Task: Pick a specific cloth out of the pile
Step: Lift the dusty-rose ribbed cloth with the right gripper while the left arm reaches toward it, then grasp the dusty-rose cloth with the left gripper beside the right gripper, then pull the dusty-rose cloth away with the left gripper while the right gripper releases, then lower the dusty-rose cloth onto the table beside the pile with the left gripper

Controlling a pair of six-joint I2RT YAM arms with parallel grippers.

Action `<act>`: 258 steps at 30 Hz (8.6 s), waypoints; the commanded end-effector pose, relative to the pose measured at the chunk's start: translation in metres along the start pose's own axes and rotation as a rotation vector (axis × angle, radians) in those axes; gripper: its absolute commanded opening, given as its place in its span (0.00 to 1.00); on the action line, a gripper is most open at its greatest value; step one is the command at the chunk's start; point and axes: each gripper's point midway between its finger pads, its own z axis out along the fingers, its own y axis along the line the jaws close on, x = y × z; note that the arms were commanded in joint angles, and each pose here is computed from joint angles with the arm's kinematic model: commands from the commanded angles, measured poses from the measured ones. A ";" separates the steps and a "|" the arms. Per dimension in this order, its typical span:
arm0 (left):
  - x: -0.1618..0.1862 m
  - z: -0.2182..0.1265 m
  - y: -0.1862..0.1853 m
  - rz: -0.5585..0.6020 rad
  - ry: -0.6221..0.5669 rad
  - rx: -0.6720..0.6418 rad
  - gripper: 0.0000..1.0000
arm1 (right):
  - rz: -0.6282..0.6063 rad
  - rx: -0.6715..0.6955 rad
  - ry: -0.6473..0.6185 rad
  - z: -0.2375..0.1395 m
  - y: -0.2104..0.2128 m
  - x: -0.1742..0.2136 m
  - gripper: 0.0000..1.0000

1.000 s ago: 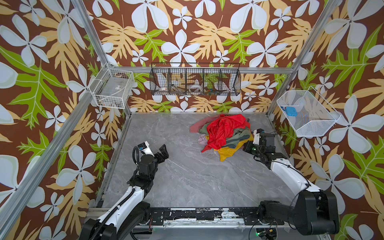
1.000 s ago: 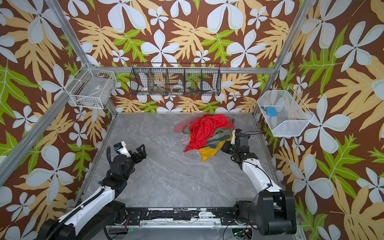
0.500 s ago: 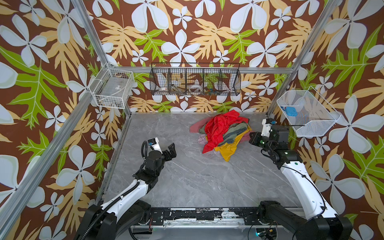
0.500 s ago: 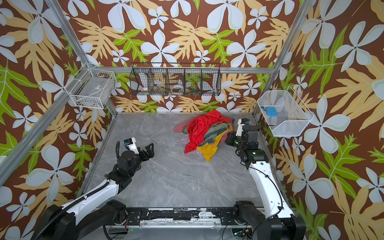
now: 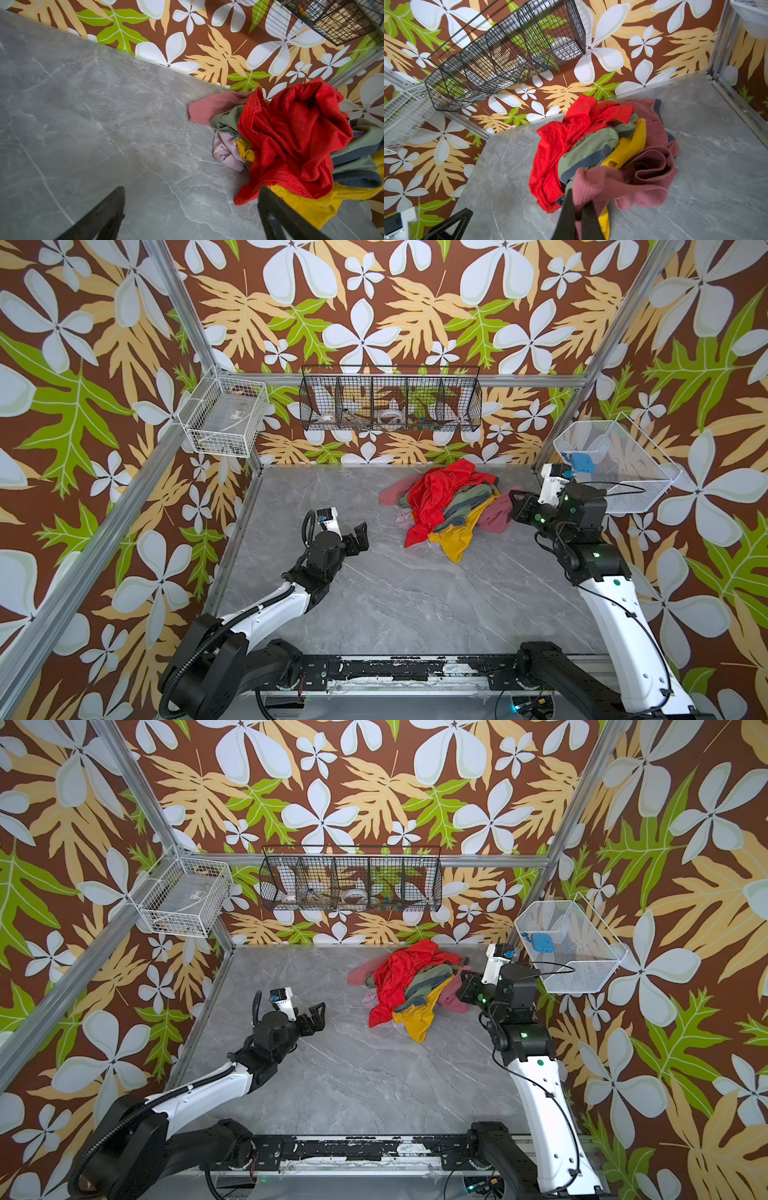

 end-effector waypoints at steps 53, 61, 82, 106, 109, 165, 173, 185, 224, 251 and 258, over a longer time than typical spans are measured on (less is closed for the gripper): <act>0.156 0.012 -0.280 0.275 0.437 0.654 0.87 | 0.005 -0.036 0.205 0.085 -0.009 0.106 0.00; 0.188 0.039 -0.284 0.235 0.458 0.501 0.88 | 0.021 -0.007 0.231 0.084 -0.024 0.118 0.00; 0.160 0.047 -0.299 0.214 0.394 0.463 0.01 | 0.025 0.140 0.196 0.072 -0.062 0.108 0.47; -0.109 -0.085 -0.325 0.266 -0.091 0.511 0.00 | -0.063 0.351 -0.006 0.031 -0.098 0.069 0.99; -0.140 -0.102 -0.308 0.267 -0.155 0.457 0.00 | -0.064 0.344 -0.003 0.030 -0.096 0.069 0.99; 0.058 0.021 -0.018 0.282 0.416 -0.305 0.09 | -0.027 0.172 0.105 0.042 -0.074 0.100 0.87; 0.035 0.022 -0.005 0.211 0.376 -0.335 0.01 | -0.037 0.172 0.110 0.041 -0.073 0.101 0.87; -0.055 0.016 -0.020 0.187 0.268 -0.273 0.00 | -0.023 0.158 0.108 0.041 -0.071 0.100 0.87; 0.059 0.010 -0.027 0.255 0.532 -0.284 0.81 | -0.025 0.156 0.145 0.047 -0.074 0.111 0.86; 0.166 0.041 0.032 0.364 0.756 -0.509 0.44 | -0.085 0.193 0.164 0.038 -0.079 0.112 0.88; 0.130 0.044 0.019 0.324 0.663 -0.399 0.00 | -0.081 0.190 0.161 0.038 -0.079 0.112 0.88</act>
